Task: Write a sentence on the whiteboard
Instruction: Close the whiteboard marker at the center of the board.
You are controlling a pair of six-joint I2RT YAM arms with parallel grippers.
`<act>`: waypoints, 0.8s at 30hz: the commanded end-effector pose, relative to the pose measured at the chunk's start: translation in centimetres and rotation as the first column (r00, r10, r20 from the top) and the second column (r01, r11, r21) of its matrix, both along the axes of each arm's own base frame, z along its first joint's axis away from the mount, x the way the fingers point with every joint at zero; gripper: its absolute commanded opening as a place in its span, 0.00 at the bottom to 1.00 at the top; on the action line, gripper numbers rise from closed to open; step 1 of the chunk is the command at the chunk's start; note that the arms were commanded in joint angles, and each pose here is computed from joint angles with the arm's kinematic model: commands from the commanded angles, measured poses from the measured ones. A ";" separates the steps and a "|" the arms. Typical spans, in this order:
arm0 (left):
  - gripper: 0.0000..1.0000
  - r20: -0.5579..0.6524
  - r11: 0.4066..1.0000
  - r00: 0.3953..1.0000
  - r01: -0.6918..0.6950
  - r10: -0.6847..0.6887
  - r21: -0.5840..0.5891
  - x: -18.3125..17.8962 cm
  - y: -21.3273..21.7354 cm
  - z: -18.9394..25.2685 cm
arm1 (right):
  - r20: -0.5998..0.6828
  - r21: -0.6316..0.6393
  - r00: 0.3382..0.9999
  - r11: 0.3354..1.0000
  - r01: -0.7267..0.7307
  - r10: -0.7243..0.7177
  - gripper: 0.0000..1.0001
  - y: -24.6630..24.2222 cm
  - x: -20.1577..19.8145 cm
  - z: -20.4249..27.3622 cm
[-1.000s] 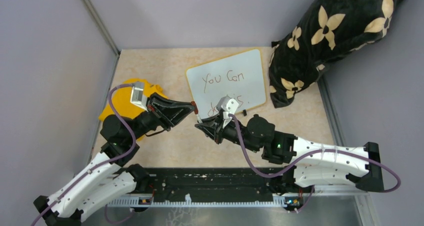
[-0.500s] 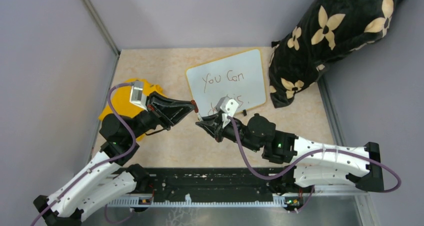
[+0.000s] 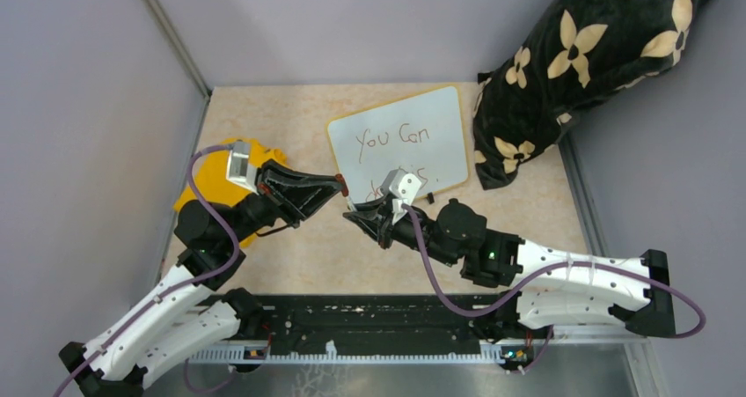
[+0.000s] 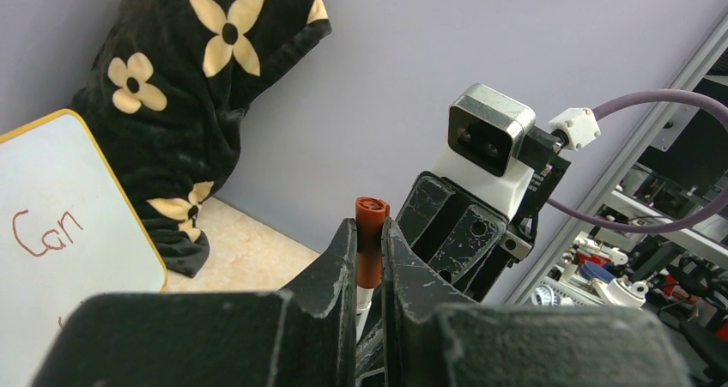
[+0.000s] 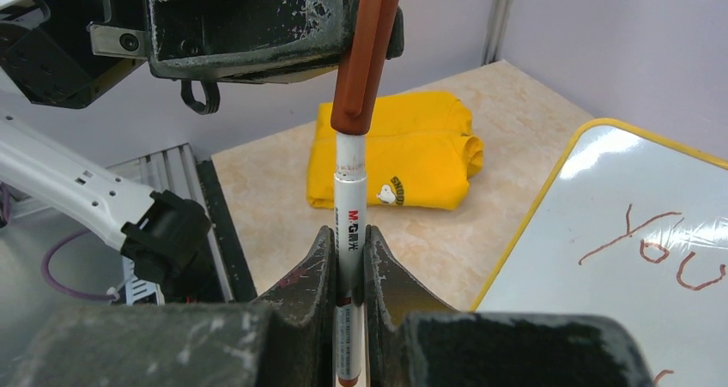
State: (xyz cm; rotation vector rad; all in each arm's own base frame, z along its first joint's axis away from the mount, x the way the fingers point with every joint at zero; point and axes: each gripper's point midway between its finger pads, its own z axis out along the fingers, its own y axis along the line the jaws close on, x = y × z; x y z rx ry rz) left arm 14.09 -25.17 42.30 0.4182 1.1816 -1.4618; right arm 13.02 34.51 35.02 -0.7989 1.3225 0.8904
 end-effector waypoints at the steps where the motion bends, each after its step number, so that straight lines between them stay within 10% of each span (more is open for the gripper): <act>1: 0.00 -0.101 0.991 0.994 0.063 -0.050 0.122 0.1 -1.5 -4.4 | 0.110 0.262 0.993 0.963 -0.068 0.041 0.00 -1.2 -1.3 8.5; 24: 0.27 -0.076 0.996 0.997 0.031 -0.024 0.089 -0.3 -0.5 -3.0 | 0.093 0.214 0.995 0.976 -0.048 0.028 0.00 -0.8 -0.9 7.2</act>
